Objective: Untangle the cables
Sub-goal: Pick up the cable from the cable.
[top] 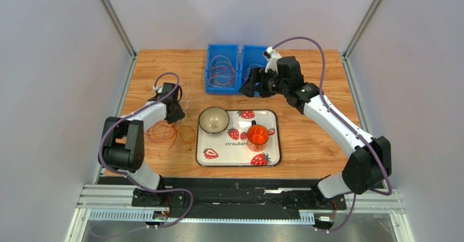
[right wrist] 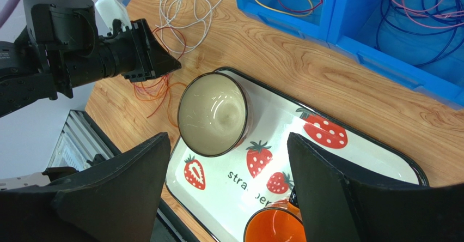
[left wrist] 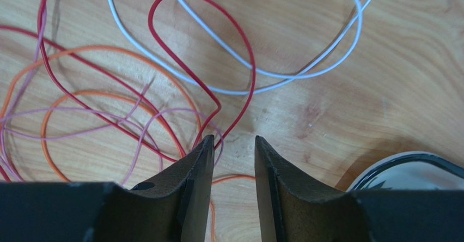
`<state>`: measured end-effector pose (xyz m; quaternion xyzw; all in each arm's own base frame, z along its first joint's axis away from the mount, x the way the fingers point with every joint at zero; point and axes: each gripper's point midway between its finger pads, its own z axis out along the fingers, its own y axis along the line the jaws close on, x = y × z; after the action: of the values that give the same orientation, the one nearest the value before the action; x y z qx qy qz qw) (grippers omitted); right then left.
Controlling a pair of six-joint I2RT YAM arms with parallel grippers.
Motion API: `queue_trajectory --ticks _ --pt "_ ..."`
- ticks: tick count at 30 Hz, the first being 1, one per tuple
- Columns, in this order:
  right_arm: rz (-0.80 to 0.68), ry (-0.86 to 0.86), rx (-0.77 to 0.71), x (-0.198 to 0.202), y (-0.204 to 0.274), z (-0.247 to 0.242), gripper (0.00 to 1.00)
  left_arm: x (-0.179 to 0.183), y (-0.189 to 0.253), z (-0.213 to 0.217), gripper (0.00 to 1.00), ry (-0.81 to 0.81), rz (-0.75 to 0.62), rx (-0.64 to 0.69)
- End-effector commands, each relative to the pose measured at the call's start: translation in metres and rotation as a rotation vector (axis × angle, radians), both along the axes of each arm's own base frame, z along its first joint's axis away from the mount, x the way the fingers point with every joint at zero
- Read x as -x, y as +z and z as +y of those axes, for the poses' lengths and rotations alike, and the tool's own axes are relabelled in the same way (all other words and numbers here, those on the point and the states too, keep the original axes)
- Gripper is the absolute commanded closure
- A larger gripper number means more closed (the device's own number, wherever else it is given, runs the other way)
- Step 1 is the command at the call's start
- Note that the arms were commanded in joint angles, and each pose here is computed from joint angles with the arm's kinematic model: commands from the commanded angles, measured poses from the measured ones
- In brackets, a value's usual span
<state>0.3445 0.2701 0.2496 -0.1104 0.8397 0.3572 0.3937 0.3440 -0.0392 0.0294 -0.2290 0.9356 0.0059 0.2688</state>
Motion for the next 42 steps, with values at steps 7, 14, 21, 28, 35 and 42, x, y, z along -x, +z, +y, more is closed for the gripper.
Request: queue_trajectory --ticks 7,14,21,28,35,42 --pt "-0.048 0.012 -0.020 -0.002 0.018 0.004 0.17 0.013 0.005 -0.004 0.60 0.013 -0.019 0.000" --pt "-0.056 0.011 -0.021 -0.001 0.022 0.003 0.17 0.013 0.006 -0.012 0.71 0.000 -0.024 0.016" --pt "-0.057 0.012 -0.016 -0.001 0.022 0.002 0.17 0.011 0.003 -0.007 0.83 0.012 -0.004 -0.017" --pt "-0.061 0.013 -0.017 0.000 0.026 0.002 0.17 0.005 0.016 -0.005 1.00 0.005 -0.023 -0.031" --pt "-0.067 0.019 -0.029 0.001 0.035 0.004 0.17 -0.005 0.079 -0.005 1.00 0.003 -0.118 -0.028" --pt "-0.076 0.035 -0.034 0.006 0.045 0.012 0.17 -0.007 0.148 -0.010 1.00 -0.016 -0.231 0.014"
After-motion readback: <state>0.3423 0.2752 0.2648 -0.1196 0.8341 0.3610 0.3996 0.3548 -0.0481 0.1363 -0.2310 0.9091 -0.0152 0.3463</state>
